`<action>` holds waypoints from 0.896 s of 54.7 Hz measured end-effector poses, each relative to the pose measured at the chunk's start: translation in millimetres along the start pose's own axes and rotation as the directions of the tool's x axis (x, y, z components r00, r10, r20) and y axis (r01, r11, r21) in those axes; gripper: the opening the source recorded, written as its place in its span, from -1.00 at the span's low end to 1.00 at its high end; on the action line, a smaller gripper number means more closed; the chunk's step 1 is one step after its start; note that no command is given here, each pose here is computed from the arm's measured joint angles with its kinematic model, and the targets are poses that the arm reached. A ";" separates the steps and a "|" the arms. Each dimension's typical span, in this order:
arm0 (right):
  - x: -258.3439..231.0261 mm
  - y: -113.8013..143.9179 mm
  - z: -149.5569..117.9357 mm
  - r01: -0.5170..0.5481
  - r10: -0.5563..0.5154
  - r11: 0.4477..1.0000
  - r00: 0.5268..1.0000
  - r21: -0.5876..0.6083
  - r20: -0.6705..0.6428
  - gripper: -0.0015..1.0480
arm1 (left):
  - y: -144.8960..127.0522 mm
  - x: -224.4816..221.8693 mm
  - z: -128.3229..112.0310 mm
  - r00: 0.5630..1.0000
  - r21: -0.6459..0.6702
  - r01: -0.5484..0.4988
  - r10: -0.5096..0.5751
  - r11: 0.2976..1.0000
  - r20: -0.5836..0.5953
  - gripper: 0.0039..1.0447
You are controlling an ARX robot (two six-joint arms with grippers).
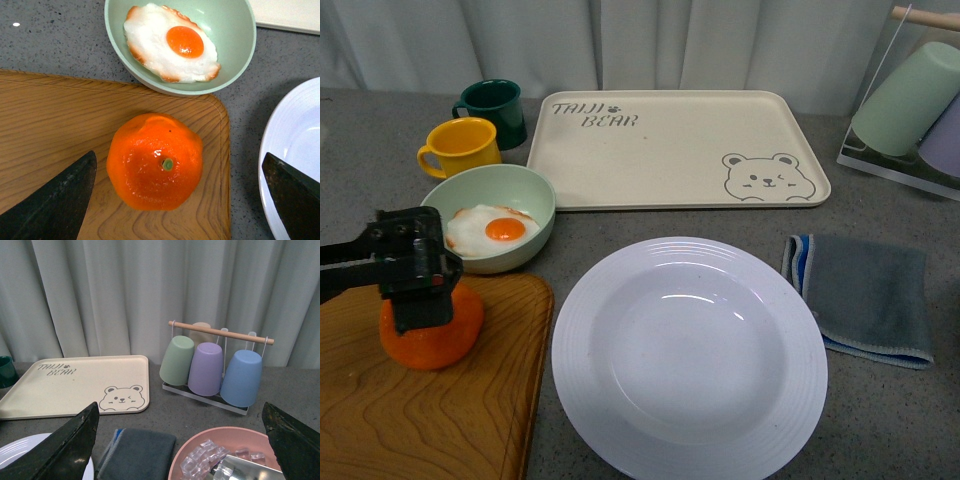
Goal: Place orange and plate with both arms
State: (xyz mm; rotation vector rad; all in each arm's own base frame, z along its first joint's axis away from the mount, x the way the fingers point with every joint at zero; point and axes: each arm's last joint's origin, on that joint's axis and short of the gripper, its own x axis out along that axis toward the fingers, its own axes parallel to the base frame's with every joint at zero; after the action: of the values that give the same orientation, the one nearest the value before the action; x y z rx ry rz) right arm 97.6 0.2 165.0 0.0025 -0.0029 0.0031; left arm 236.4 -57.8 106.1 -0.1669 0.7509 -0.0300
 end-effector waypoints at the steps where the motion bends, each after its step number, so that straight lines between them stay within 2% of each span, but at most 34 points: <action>1: 0.0 0.0 0.0 0.000 0.000 1.000 1.000 0.000 0.000 0.82 | -0.3 4.3 0.1 1.000 0.009 -0.011 0.011 1.000 -0.009 0.88; 11: 0.0 0.0 0.0 0.000 0.000 1.000 1.000 0.000 0.000 0.82 | 1.2 22.4 -2.3 0.998 0.023 -0.034 0.035 0.999 -0.057 0.88; 22: 0.0 0.0 0.0 0.000 0.000 1.000 1.000 0.000 0.000 0.82 | 0.3 30.9 -5.2 0.993 0.017 0.005 -0.003 1.000 -0.115 0.88; 28: 0.0 0.0 0.0 0.000 0.000 1.000 1.000 0.000 0.000 0.82 | 3.1 38.2 -7.8 0.989 0.017 -0.021 0.023 1.000 -0.143 0.87; 40: 0.0 0.0 0.0 0.000 0.000 1.000 1.000 0.000 0.000 0.82 | 5.6 40.8 -8.2 0.988 0.025 -0.051 0.054 0.998 -0.148 0.28; 49: 0.0 0.0 0.0 0.000 0.000 1.000 1.000 0.000 0.000 0.82 | -11.2 27.6 -0.3 0.995 0.057 -0.017 0.023 0.998 -0.100 0.12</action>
State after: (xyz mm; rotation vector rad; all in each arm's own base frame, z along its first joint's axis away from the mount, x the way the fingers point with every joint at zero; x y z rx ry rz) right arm 97.6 0.2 165.0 0.0025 -0.0029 0.0034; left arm 256.7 -71.3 89.1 -0.1046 0.8515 -0.0408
